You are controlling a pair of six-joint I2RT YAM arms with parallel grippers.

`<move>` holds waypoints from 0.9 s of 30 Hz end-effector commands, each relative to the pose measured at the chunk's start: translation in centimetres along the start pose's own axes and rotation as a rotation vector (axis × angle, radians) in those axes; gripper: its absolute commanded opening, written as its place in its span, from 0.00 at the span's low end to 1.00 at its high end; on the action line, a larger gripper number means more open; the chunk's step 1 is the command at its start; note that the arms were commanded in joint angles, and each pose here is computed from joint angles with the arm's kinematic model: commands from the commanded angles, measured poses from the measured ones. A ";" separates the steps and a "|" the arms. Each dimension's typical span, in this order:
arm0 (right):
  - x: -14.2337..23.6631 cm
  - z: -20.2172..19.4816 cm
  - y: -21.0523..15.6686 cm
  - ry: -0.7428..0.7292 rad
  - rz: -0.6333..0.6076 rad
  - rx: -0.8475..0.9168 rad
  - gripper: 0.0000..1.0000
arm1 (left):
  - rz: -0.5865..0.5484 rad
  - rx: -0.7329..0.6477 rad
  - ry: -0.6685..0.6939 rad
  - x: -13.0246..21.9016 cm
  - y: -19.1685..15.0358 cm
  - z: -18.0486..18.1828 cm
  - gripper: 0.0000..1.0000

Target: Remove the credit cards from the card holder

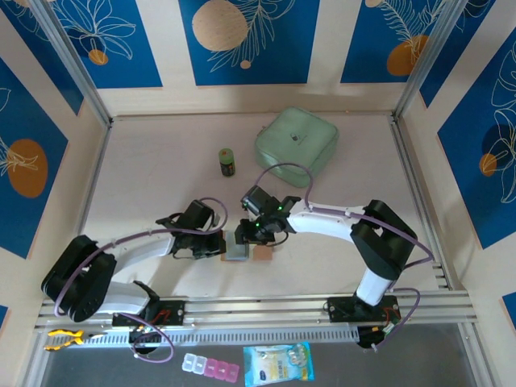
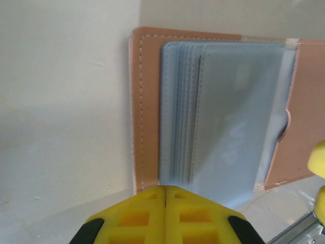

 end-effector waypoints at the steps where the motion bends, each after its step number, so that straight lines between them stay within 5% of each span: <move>1: -0.6 -0.1 -0.3 0.038 0.028 -0.049 0.36 | 0.014 0.000 0.015 -0.4 -0.2 0.1 0.00; 15: -2.0 -0.7 0.1 0.112 0.071 -0.078 0.30 | 0.022 0.023 0.007 -0.8 -0.8 0.6 0.00; 27: -2.3 -2.5 -0.3 -0.007 0.074 -0.125 0.30 | 0.019 0.016 0.012 -0.6 -0.7 0.5 0.00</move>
Point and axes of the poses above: each hand's point on the last joint's axis, 136 mm out from that joint toward the fingers, its own x axis back along the fingers, its own z axis along the line the jaws close on, y = z × x, the point moved 7 cm from there along x, back along the fingers, and after that the axes turned 5 degrees about -x, right-handed, at the moved point
